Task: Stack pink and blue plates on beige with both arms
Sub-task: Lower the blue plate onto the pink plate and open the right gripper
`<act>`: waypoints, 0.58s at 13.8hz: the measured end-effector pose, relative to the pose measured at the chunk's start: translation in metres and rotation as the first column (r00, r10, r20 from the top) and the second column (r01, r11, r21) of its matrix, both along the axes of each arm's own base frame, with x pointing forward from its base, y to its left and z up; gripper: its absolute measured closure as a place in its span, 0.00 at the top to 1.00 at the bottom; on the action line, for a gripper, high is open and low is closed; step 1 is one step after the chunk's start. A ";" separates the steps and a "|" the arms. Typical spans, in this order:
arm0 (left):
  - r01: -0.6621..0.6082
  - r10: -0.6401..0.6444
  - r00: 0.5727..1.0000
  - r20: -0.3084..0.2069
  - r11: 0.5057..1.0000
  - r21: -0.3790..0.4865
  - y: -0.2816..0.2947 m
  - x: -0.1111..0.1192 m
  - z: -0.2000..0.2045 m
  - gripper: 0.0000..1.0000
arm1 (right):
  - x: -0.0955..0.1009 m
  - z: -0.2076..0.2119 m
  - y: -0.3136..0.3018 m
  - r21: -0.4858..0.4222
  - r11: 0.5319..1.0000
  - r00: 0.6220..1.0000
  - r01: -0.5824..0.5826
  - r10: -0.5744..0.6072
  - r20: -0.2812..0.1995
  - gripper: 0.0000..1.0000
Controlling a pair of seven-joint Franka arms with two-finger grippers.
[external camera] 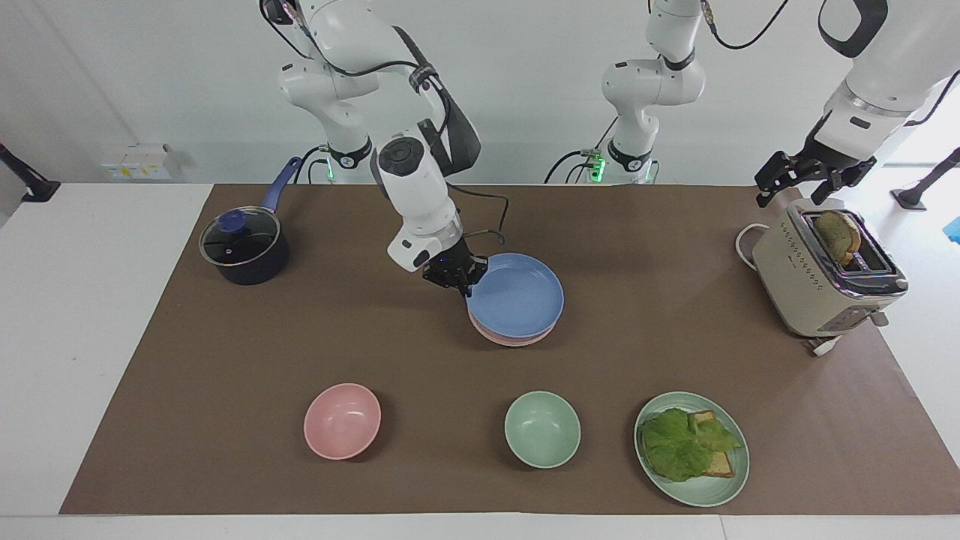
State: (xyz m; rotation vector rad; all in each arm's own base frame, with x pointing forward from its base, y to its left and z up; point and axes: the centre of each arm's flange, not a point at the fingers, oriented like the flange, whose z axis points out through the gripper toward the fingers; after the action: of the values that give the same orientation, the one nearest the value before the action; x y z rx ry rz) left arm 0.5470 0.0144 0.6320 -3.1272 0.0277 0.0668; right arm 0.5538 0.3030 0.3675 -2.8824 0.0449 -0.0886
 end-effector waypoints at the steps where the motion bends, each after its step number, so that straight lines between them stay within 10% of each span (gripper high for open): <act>1: 0.000 0.000 1.000 0.000 1.000 0.000 0.000 0.000 0.000 1.00 | -0.001 -0.006 0.004 -0.001 1.000 1.000 -0.005 0.005 -0.003 0.05; 8: 0.000 0.000 1.000 0.000 1.000 0.000 0.000 0.000 0.000 1.00 | -0.006 -0.023 -0.001 -0.019 0.999 0.999 -0.041 0.041 -0.020 0.05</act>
State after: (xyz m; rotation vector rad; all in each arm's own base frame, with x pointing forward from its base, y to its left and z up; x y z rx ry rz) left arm 0.5470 0.0144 0.6320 -3.1272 0.0277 0.0668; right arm 0.5481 0.3017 0.3444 -2.9025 -0.0118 -0.0526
